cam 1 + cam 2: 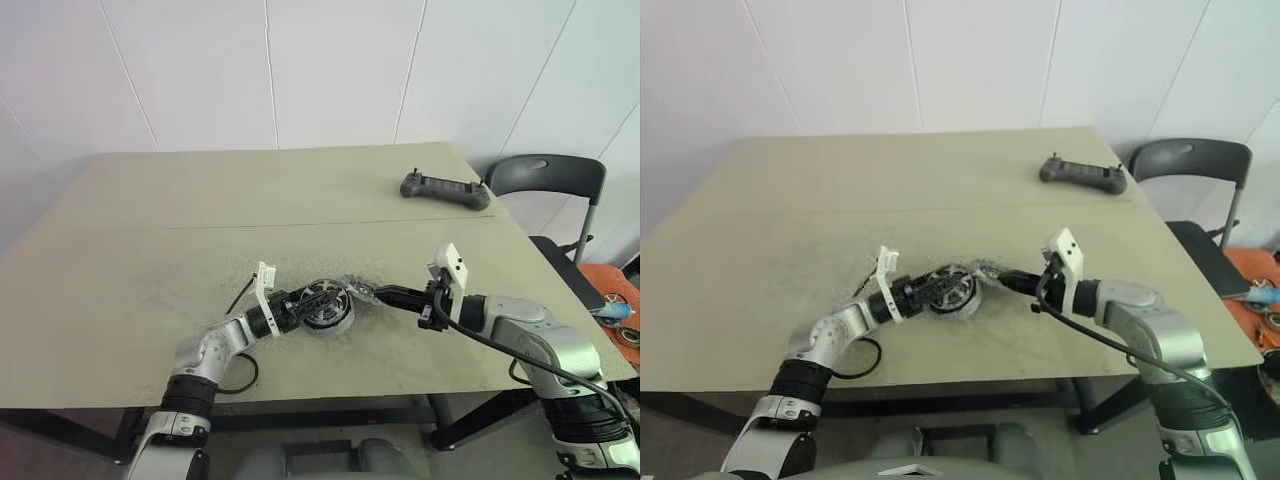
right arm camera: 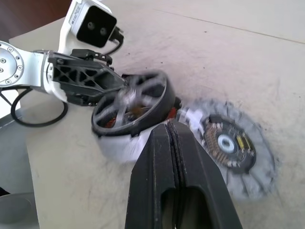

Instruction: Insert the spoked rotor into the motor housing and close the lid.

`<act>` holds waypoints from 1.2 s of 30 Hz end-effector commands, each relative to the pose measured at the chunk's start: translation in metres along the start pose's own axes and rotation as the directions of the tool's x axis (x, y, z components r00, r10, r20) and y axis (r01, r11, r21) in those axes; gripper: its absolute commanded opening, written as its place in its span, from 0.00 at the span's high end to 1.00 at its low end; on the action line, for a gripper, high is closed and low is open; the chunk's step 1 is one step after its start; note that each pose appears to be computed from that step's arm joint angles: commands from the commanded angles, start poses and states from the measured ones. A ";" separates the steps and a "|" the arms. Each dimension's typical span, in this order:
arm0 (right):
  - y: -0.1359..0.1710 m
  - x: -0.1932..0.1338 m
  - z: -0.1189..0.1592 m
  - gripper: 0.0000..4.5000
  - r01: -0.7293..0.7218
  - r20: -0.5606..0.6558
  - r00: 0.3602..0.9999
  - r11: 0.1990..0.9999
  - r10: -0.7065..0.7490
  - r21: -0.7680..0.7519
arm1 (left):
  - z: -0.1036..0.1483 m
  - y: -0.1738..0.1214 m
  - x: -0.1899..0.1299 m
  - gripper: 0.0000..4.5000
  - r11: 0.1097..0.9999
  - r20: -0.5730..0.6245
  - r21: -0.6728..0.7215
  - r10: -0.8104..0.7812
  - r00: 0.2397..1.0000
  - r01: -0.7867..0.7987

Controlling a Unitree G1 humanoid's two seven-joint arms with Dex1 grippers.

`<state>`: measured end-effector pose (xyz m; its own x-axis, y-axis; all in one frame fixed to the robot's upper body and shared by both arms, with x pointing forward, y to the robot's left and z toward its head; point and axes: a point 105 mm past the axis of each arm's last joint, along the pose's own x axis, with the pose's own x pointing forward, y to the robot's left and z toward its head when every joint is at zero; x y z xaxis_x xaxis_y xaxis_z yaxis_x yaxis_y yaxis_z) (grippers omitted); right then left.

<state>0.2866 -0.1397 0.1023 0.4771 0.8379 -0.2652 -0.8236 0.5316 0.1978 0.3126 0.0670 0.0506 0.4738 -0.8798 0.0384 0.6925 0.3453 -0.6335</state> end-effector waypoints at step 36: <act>0.001 0.010 0.009 1.00 -0.026 0.033 0.999 0.999 0.027 -0.031 | 0.060 -0.044 -0.006 0.01 0.778 0.068 0.628 -0.066 0.995 0.009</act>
<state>0.2895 -0.1316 0.0962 0.4620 0.8465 -0.2644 -0.8294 0.5180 0.2092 0.3165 0.0817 0.1141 0.4879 -0.8666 0.1046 0.8727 0.4867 -0.0390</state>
